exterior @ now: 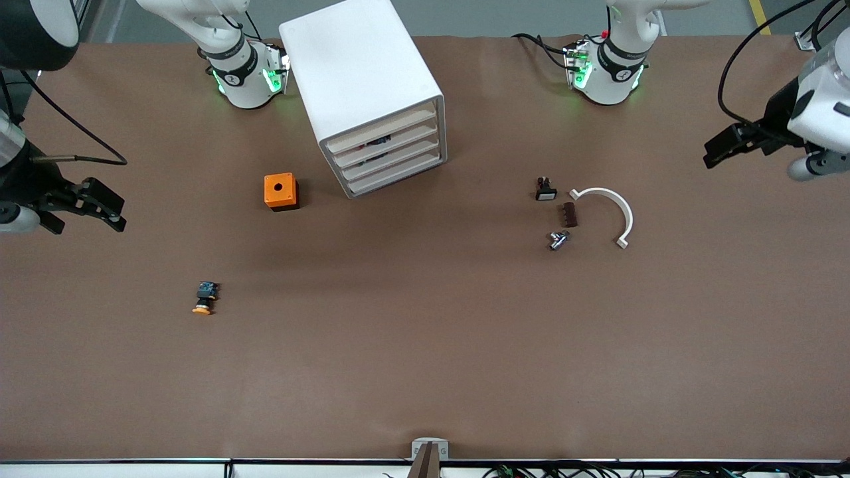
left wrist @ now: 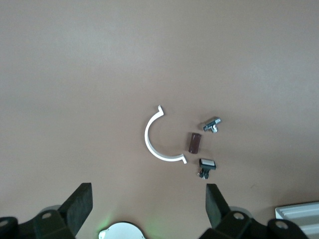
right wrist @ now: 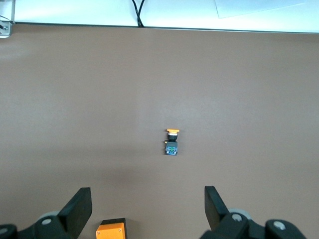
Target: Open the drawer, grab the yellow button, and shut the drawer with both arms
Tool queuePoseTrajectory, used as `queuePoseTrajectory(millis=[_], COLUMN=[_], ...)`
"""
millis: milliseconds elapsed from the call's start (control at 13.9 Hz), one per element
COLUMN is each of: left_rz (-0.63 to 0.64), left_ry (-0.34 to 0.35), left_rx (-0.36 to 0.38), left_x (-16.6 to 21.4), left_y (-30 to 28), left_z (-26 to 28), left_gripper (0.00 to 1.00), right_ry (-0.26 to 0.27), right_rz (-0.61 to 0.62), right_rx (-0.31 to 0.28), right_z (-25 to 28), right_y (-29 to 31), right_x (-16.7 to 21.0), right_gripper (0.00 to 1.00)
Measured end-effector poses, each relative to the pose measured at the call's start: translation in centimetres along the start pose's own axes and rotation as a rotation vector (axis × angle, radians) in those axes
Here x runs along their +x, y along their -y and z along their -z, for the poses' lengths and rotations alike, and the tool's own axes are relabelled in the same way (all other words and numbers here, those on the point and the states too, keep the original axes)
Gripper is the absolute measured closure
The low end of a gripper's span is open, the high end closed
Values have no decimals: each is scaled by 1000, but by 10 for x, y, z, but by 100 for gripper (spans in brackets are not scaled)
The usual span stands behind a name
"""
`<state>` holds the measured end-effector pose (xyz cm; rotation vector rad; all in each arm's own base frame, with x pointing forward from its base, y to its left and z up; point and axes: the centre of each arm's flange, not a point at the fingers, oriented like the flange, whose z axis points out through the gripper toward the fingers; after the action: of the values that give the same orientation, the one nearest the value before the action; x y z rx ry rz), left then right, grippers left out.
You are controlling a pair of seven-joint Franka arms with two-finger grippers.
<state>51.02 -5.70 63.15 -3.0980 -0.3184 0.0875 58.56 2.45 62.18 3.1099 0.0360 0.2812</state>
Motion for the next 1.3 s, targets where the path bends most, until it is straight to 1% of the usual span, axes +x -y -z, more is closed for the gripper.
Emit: queuePoseTrajectory(millis=[216, 433, 722, 866, 1082, 1299], left_rz=[-15, -53, -122, -149, -191, -190], left_ry=[-18, -36, -32, -27, -29, -38], left_rx=[-10, -18, -18, -4, 14, 12], left_x=[-21, -28, -19, -14, -11, -11], left_y=[-4, -10, -6, -5, -4, -4], left_z=[4, 8, 2, -3, -4, 0], left_gripper=[0, 0, 0, 0, 0, 0], right_ry=[1, 13, 14, 9, -5, 11], right_rz=[-14, -27, -35, -37, -44, -54], right_rx=[-5, -12, -14, -14, -14, -15], right_z=[7, 8, 6, 8, 30, 58], right_y=[1, -3, -7, -7, -9, -12], right_x=[-17, -36, -43, -43, -41, -43], right_gripper=[0, 0, 0, 0, 0, 0])
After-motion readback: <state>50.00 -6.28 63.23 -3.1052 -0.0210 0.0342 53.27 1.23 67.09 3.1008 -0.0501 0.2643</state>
